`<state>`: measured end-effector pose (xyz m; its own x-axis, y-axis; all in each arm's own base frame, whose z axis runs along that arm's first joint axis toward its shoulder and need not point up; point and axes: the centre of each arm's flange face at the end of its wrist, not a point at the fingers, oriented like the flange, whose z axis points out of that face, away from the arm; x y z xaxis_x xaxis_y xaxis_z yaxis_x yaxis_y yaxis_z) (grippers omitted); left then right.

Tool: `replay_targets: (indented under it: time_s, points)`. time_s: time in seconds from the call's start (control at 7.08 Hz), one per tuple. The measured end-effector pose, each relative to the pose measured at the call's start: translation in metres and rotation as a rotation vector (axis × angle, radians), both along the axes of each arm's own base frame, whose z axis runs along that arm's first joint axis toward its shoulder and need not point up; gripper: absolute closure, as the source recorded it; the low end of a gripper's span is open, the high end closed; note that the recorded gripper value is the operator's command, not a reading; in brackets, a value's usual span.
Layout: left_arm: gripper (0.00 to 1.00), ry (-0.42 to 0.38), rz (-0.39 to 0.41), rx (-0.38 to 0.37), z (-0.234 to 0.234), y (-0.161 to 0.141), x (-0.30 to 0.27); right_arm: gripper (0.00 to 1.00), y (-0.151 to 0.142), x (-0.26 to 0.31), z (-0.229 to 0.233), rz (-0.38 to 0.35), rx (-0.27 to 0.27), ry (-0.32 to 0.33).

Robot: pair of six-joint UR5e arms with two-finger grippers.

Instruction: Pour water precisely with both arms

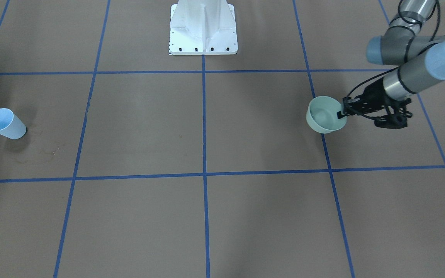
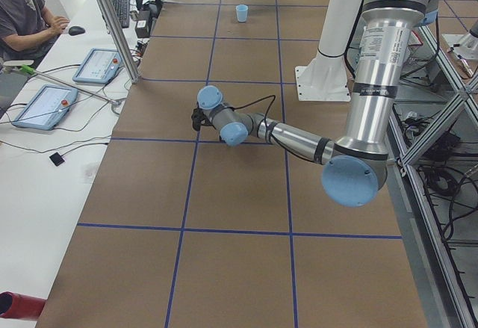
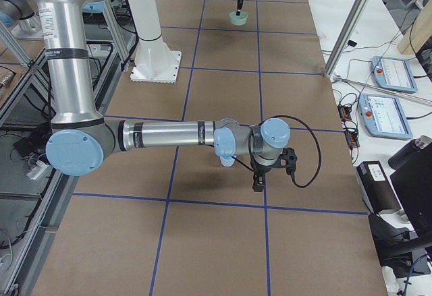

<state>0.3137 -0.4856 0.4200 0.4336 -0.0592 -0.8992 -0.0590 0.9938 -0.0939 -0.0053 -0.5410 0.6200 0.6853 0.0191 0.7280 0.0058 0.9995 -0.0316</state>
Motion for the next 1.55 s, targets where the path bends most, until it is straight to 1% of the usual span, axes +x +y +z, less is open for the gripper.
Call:
replay_targets:
  time_s: [0.28, 0.42, 0.56, 0.71, 1.13, 1.55]
  points:
    - [1.0, 0.004, -0.018, -0.057, -0.094, 0.022, 0.113, 0.0, 0.0, -0.001, -0.002, -0.001, 0.013, -0.004]
    - [1.0, -0.021, -0.031, -0.064, -0.136, 0.02, 0.156, 0.0, -0.001, -0.002, -0.004, -0.003, 0.02, -0.005]
    - [1.0, -0.058, -0.04, -0.072, -0.176, 0.01, 0.199, 0.0, -0.001, -0.005, -0.005, -0.01, 0.037, -0.006]
    - [1.0, -0.085, -0.042, -0.079, -0.201, 0.001, 0.229, 0.0, -0.001, -0.009, -0.004, -0.016, 0.056, -0.006]
    - [1.0, -0.128, -0.049, -0.084, -0.216, -0.012, 0.267, 0.0, 0.003, -0.015, 0.0, -0.029, 0.075, -0.008]
    - [1.0, -0.145, -0.051, -0.089, -0.213, -0.016, 0.275, 0.0, 0.004, -0.017, 0.0, -0.034, 0.083, -0.009]
